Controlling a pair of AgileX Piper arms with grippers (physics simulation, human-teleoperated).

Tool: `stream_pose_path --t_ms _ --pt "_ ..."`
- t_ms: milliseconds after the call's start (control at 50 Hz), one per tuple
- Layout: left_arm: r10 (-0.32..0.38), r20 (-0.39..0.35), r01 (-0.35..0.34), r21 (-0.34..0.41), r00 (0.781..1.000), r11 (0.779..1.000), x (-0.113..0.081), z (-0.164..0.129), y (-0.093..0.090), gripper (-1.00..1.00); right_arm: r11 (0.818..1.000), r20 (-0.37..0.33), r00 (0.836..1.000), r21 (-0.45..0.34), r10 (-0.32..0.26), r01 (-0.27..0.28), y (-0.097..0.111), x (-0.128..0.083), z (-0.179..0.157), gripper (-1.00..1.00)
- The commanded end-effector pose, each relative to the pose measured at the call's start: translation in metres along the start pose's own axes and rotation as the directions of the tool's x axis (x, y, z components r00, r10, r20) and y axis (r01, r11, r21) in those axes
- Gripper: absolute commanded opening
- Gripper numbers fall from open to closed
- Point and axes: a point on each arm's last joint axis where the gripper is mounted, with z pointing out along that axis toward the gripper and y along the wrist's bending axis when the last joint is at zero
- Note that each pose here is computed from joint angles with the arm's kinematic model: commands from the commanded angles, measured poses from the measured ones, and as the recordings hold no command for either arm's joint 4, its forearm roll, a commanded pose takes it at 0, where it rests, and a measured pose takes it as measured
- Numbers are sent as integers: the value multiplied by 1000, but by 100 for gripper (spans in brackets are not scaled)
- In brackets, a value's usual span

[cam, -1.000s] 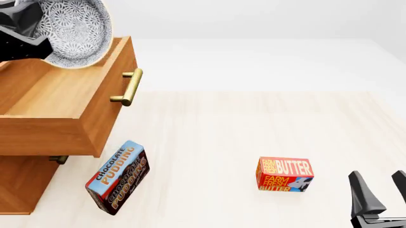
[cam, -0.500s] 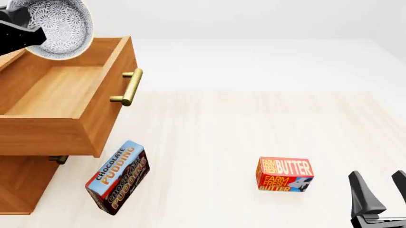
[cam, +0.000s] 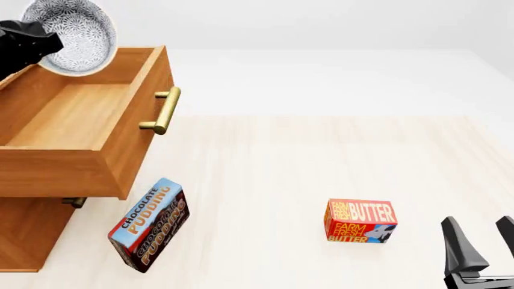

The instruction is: Put the bowl in the top drawer of the cabinet.

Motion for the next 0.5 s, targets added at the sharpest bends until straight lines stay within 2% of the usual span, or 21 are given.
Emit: stream_pose_path --t_ms 20,120,140,500 --pt "-68 -28 67 -26 997 997 8 8 7 -100 1000 0 1000 0 0 0 0 0 0 100" --pt "-76 -33 75 -39 997 996 7 10 10 -100 1000 0 1000 0 0 0 0 0 0 100" --pt "-86 -41 84 -62 995 995 9 11 16 -100 1000 0 1000 0 0 0 0 0 0 100" --pt "-91 -83 87 -51 992 995 24 19 12 -100 1000 0 1000 0 0 0 0 0 0 100"
